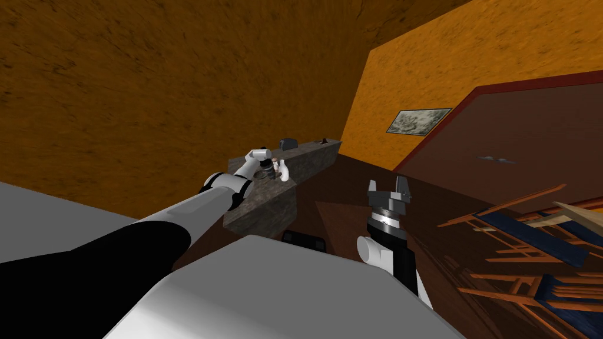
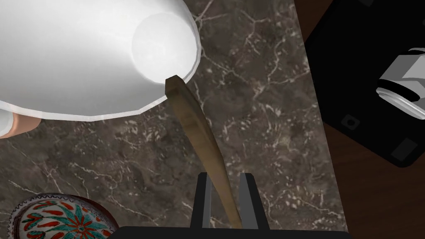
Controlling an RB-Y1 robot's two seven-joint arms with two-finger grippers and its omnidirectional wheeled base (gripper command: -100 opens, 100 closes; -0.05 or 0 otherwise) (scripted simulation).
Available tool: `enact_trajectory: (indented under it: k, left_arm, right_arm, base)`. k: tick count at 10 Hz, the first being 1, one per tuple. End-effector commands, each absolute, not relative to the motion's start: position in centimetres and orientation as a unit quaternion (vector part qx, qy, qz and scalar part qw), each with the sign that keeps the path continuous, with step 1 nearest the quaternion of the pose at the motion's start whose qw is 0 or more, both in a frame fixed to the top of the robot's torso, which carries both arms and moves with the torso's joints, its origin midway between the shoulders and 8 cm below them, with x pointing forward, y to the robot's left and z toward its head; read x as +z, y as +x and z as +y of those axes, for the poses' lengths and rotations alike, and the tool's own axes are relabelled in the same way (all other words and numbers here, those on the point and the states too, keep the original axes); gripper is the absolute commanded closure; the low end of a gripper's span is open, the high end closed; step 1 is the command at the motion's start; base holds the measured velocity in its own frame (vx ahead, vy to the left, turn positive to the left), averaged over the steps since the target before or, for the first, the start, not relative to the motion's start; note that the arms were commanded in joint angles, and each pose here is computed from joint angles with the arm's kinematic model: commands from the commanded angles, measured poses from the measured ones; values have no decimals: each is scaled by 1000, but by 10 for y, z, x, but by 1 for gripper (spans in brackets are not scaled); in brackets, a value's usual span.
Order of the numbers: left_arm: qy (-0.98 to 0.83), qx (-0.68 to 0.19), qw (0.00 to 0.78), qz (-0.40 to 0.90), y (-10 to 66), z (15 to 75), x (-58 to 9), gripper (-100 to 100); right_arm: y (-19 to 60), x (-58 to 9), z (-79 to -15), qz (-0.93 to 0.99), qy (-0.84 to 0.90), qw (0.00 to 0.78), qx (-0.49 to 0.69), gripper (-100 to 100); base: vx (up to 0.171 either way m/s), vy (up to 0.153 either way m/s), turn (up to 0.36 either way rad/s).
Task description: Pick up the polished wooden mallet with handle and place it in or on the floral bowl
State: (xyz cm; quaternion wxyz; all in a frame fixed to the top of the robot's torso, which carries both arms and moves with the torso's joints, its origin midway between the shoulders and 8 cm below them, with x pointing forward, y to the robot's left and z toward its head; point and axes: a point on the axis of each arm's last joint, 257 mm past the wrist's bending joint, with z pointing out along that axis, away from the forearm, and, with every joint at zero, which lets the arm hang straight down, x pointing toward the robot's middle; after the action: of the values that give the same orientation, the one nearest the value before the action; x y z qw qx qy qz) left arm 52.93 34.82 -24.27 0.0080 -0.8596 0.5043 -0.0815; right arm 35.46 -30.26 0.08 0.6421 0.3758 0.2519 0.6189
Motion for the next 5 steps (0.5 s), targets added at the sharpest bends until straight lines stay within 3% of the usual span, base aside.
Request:
enact_trajectory:
  k: [1, 5]
  left_arm:
    - [-867, -64, 7, 494, 517, 373, -249, 100]
    - [-882, -45, 10, 468, 495, 423, -257, 100]
  right_arm:
    - [355, 1, -303, 252, 376, 642, 619, 0]
    - [355, 1, -303, 252, 376, 642, 619, 0]
  base:
    - [105, -55, -136]
    - [70, -42, -88]
